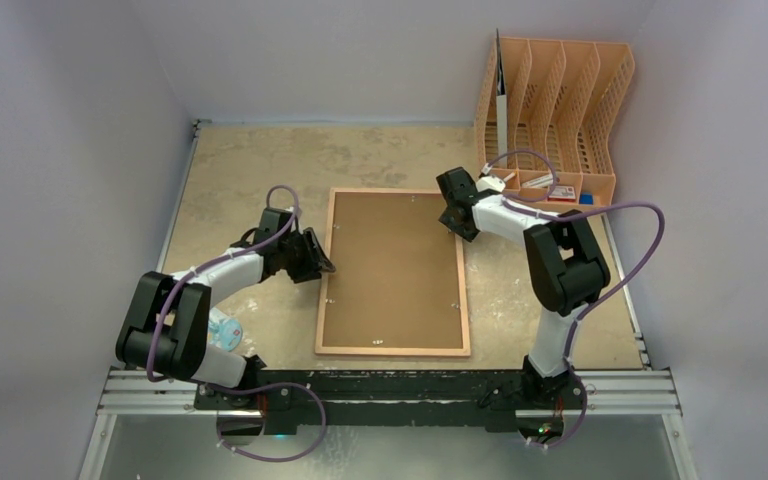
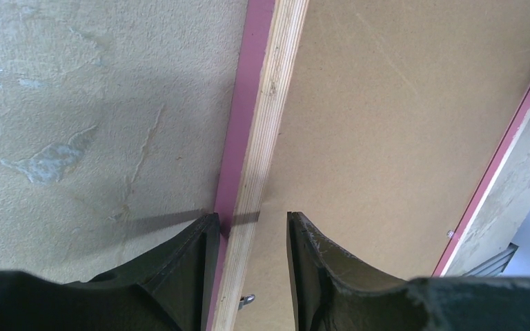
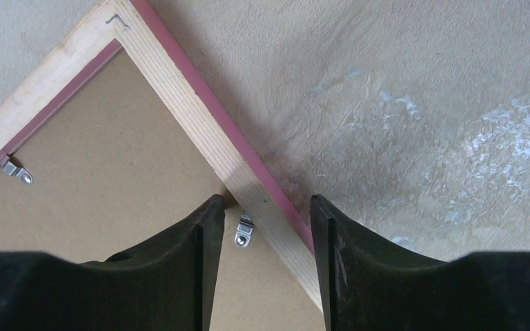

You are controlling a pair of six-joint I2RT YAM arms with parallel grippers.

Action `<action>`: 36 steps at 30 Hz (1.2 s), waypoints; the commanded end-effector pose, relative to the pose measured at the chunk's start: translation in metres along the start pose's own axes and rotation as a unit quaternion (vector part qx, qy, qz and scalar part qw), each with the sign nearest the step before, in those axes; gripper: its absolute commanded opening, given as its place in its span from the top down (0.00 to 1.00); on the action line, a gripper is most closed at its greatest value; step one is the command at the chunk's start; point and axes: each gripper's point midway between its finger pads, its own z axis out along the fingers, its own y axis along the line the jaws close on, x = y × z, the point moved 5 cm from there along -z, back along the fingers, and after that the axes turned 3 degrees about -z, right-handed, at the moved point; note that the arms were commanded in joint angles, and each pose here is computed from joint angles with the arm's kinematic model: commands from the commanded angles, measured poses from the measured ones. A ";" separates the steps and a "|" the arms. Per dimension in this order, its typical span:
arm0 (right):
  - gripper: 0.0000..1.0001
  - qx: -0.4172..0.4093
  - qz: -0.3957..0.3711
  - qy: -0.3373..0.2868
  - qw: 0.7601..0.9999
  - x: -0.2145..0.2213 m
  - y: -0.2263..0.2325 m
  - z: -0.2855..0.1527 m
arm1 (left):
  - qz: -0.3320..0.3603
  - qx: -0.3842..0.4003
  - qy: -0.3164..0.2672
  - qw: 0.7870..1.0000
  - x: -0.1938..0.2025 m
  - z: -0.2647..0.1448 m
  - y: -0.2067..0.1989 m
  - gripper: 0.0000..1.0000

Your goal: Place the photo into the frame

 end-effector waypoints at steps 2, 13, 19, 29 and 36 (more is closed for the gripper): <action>0.50 0.007 0.005 0.029 1.000 0.012 -0.006 0.001 | 0.015 0.036 0.000 0.999 0.000 -0.001 -0.009 0.58; 0.50 -0.001 0.008 0.078 0.997 0.032 -0.016 -0.005 | 0.001 0.070 0.022 0.997 0.008 0.001 -0.016 0.58; 0.45 0.010 0.026 0.088 0.996 0.039 -0.028 -0.011 | -0.004 0.076 0.028 0.997 0.013 0.003 -0.017 0.58; 0.53 0.012 0.032 0.097 0.995 0.046 -0.033 -0.010 | -0.006 0.078 0.028 0.997 0.014 0.004 -0.017 0.59; 0.68 0.004 0.036 0.102 0.994 0.047 -0.028 -0.009 | -0.005 0.078 0.034 0.996 0.017 0.006 -0.017 0.59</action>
